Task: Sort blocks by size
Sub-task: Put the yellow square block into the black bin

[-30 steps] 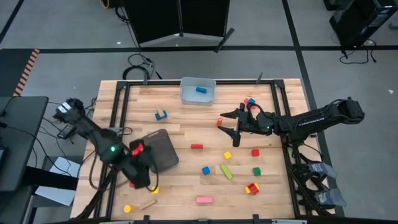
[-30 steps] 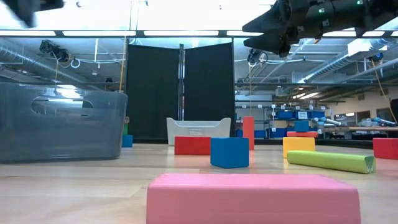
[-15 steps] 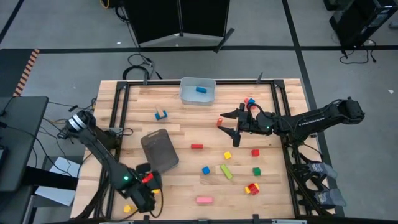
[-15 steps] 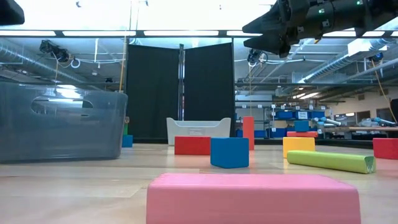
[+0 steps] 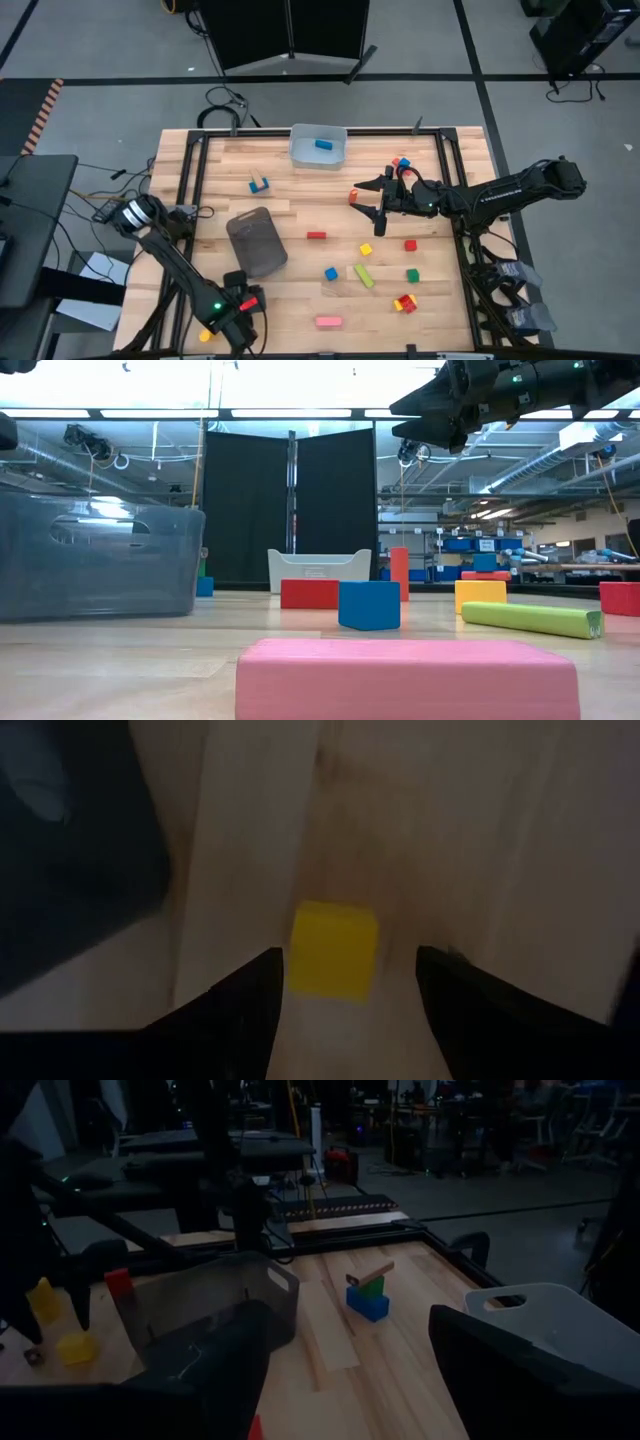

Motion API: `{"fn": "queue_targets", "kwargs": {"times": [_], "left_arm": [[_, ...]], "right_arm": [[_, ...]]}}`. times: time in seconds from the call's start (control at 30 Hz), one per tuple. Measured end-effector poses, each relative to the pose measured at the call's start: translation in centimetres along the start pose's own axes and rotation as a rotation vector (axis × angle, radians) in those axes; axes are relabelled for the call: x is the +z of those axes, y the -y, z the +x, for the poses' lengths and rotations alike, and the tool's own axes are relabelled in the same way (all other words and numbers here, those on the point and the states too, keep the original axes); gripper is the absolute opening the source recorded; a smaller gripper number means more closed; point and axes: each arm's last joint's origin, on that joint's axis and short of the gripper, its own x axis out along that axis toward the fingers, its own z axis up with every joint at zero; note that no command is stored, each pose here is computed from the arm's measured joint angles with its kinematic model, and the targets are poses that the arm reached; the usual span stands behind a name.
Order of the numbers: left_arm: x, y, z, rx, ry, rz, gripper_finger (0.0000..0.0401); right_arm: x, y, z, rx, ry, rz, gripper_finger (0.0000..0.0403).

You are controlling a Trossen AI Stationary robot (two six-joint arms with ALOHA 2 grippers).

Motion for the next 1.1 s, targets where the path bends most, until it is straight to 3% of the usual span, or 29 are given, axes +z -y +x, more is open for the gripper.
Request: {"fn": "queue_targets", "kwargs": {"times": [0.47,0.6,0.8,1.0,1.1], "left_arm": [[-0.2,0.5,2.2,0.048,-0.036,0.012,0.0235],[-0.3,0.6,2.7,0.05,-0.057,0.015,0.0212],[-0.3,0.9,3.3,0.038,-0.071,0.014,0.0139],[-0.1,1.1,2.8,0.046,-0.084,0.009,0.0137],[0.4,1.1,0.7,0.068,-0.09,0.016,0.0137]], "right_arm": [[-0.2,0.0,0.0,-0.001,-0.015,0.006,0.0278],[-0.2,0.0,0.0,-0.001,-0.015,0.006,0.0279],[-0.1,0.0,0.0,-0.001,-0.015,0.007,0.0276],[-0.1,0.0,0.0,-0.001,-0.015,0.007,0.0275],[-0.1,0.0,0.0,-0.001,-0.015,0.007,0.0275]]}}
